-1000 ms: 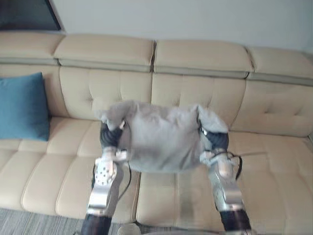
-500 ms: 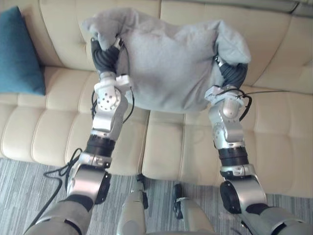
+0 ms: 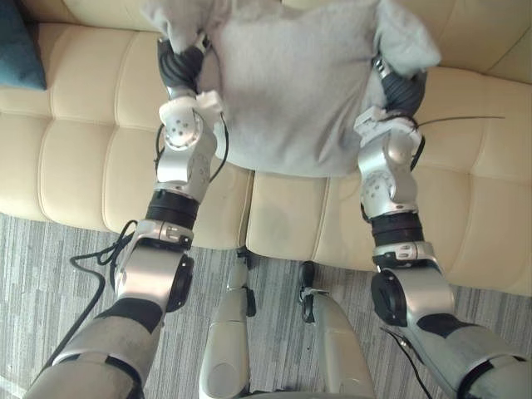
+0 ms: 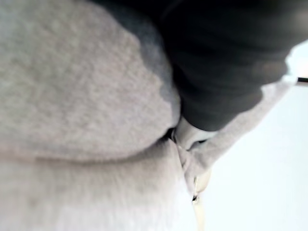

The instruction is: Pick up cushions and gather them together orderly.

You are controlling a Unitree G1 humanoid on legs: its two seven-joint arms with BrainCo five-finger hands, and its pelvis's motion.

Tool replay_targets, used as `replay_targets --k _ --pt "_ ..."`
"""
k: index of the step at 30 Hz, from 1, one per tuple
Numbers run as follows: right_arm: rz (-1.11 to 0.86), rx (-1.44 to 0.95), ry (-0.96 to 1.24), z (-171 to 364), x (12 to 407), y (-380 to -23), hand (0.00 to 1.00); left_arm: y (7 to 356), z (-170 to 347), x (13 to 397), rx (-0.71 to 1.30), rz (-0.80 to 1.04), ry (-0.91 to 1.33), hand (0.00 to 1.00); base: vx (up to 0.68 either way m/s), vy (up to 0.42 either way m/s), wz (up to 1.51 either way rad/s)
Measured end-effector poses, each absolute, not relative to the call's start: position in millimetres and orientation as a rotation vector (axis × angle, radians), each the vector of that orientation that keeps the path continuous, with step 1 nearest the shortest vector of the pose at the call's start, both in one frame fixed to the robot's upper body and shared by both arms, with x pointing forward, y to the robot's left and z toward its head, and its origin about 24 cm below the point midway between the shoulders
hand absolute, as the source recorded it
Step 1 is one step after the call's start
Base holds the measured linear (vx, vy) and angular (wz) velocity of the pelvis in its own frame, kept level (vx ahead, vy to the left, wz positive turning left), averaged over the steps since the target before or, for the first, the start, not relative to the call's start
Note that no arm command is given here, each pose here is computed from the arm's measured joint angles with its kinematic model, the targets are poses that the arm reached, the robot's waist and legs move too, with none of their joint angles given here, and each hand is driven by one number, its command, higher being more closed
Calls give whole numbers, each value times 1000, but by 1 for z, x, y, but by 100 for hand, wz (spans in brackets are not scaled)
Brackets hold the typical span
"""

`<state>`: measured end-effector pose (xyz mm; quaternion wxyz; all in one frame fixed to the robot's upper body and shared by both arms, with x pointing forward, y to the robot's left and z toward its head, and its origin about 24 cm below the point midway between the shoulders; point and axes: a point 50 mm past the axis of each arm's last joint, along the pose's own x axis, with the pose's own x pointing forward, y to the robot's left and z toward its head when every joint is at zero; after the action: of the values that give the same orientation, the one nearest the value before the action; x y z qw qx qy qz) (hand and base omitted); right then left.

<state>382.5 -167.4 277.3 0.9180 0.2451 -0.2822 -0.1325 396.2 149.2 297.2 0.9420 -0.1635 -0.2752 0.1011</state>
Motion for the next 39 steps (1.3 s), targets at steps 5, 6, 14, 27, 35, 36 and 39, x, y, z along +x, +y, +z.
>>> replay_targets --k 5,6,14,27,35,36,39 --pt "-305 527 -646 297 379 -183 0 160 312 395 -338 231 -603 0 46 -47 -1" --pt "-309 540 -651 299 378 -186 0 164 313 395 -329 240 -604 0 63 -52 -1" --pt "-463 613 -654 308 371 -267 0 224 334 386 -300 327 -652 0 56 -55 1" --pt "-627 429 -397 167 318 -334 0 303 142 335 -302 544 -278 0 26 -33 0" --pt "-604 330 129 -8 231 -272 0 219 -63 220 -354 482 402 0 52 -26 -7" --pt "-603 329 169 -18 225 -268 0 216 -71 213 -357 482 444 0 158 -30 2" --pt "-592 326 417 -70 188 -243 0 201 -108 174 -336 460 647 0 139 -15 3"
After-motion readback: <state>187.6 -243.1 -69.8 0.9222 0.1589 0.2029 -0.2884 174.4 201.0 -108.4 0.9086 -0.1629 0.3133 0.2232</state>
